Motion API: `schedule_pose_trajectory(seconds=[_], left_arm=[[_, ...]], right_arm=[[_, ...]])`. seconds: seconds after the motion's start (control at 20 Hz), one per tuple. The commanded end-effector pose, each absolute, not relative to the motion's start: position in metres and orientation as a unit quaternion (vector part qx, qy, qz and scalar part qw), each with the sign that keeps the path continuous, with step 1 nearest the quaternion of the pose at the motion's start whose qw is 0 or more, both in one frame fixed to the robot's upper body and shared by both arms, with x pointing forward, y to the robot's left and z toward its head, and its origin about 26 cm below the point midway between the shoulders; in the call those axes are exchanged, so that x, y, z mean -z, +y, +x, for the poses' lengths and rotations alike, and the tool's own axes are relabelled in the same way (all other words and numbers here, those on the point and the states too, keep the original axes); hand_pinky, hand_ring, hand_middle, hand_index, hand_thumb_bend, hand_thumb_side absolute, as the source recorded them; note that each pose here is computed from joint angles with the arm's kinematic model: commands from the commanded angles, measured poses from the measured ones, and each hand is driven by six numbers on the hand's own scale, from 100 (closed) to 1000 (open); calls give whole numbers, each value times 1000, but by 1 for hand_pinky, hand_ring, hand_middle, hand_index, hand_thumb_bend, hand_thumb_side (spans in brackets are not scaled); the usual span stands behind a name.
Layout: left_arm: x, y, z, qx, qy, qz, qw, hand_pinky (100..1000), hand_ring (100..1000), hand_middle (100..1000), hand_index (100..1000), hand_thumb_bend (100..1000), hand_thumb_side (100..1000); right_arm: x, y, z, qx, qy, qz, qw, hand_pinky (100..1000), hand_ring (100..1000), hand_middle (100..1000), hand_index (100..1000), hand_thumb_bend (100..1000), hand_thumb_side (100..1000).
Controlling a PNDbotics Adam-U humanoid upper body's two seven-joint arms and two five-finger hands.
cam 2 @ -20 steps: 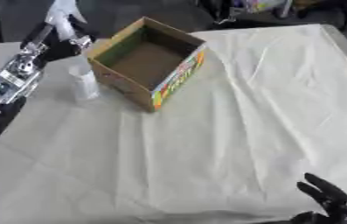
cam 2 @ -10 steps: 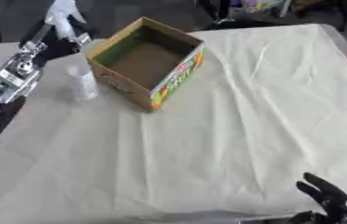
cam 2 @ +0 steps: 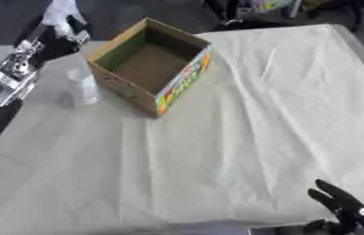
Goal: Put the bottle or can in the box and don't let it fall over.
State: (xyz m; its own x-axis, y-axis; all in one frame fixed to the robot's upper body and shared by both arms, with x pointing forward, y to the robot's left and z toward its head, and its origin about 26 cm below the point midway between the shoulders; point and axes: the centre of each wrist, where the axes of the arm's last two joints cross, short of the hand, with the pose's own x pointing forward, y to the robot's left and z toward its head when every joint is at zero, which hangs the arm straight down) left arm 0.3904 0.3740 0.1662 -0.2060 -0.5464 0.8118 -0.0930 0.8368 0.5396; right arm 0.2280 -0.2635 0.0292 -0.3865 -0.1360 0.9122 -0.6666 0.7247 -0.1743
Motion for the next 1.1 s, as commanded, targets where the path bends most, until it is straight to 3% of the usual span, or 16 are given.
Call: schedule_pose_trajectory(seconds=[0.05,0.8,1.1], left_arm=[[-190,381,389,193,-765,227,571,877,901,403,681,155,311],[-194,385,385,179,-771,213,573,844,773,201,527,111,304],[-198,387,382,169,-777,204,571,838,749,167,500,100,297]], right_arm=[[-33,-265,229,-279,-789,252,486,652,1000,1000,1000,100,470],[-34,-266,228,-280,-790,250,485,652,1000,1000,1000,100,470],[-34,-266,228,-281,-790,248,485,653,1000,1000,1000,100,470]])
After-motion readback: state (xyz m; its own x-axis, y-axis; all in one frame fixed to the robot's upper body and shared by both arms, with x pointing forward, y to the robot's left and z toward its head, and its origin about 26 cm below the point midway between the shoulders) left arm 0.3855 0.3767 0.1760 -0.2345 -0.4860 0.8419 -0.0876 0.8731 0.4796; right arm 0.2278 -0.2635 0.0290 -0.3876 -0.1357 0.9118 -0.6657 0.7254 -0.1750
